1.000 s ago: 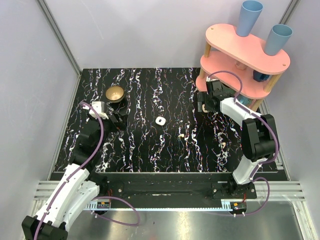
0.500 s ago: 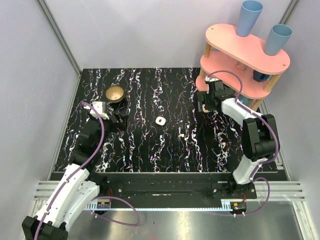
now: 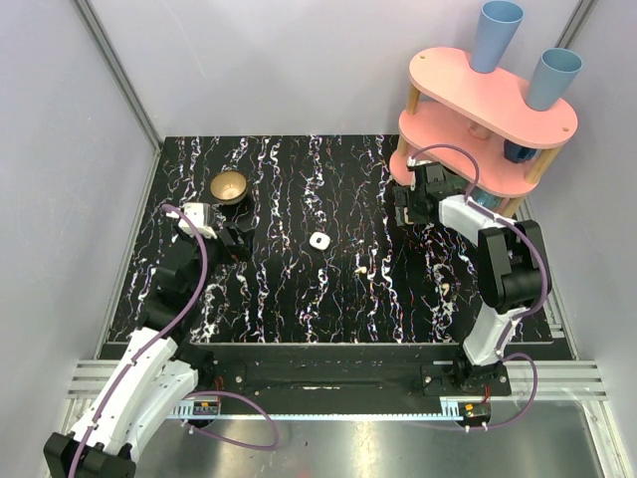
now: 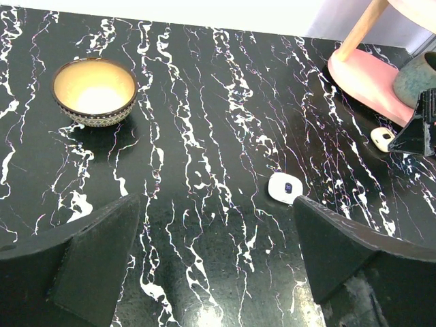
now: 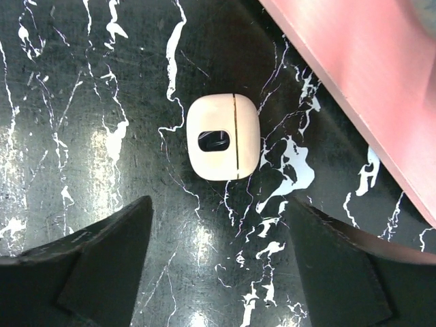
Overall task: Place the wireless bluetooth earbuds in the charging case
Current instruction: Pick up the charging case from the corner of the board.
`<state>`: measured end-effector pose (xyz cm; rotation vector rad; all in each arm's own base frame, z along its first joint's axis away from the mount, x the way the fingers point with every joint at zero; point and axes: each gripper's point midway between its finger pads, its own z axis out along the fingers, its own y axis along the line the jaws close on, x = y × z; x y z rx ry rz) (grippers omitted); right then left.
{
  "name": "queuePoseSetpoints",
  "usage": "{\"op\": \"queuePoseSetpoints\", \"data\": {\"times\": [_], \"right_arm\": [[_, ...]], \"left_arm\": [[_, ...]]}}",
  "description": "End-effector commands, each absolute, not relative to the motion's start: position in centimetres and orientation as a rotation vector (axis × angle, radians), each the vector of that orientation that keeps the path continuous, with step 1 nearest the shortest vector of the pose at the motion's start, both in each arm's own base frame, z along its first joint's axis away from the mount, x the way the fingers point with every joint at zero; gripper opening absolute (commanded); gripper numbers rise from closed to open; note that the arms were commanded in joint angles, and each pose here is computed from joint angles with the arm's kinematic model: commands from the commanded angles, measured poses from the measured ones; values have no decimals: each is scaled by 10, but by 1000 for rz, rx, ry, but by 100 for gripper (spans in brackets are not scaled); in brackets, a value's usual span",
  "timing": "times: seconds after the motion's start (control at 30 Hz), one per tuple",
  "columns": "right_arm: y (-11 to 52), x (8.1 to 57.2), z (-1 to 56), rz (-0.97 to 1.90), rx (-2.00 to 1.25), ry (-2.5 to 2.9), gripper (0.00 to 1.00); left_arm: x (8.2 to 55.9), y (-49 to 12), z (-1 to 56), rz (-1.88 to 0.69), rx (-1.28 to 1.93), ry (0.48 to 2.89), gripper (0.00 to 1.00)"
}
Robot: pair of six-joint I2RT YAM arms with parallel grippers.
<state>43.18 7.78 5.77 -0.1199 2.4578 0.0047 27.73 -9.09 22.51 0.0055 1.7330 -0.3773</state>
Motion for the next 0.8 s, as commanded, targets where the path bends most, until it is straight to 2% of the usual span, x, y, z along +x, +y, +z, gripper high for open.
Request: {"op": "queuePoseSetpoints", "data": {"times": [0.0,0.4,0.77], "right_arm": [[80,450,66,8,-165,2408,84],[73,460,48,-59,-191,2427,74],[72,472,44,-87,-235,2410,72]], "left_arm": [[279,-90,241,-376,17,1681,99],[280,-92,238,-380,24,1691,99],[281,-93,237,-385,25,1694,99]]}}
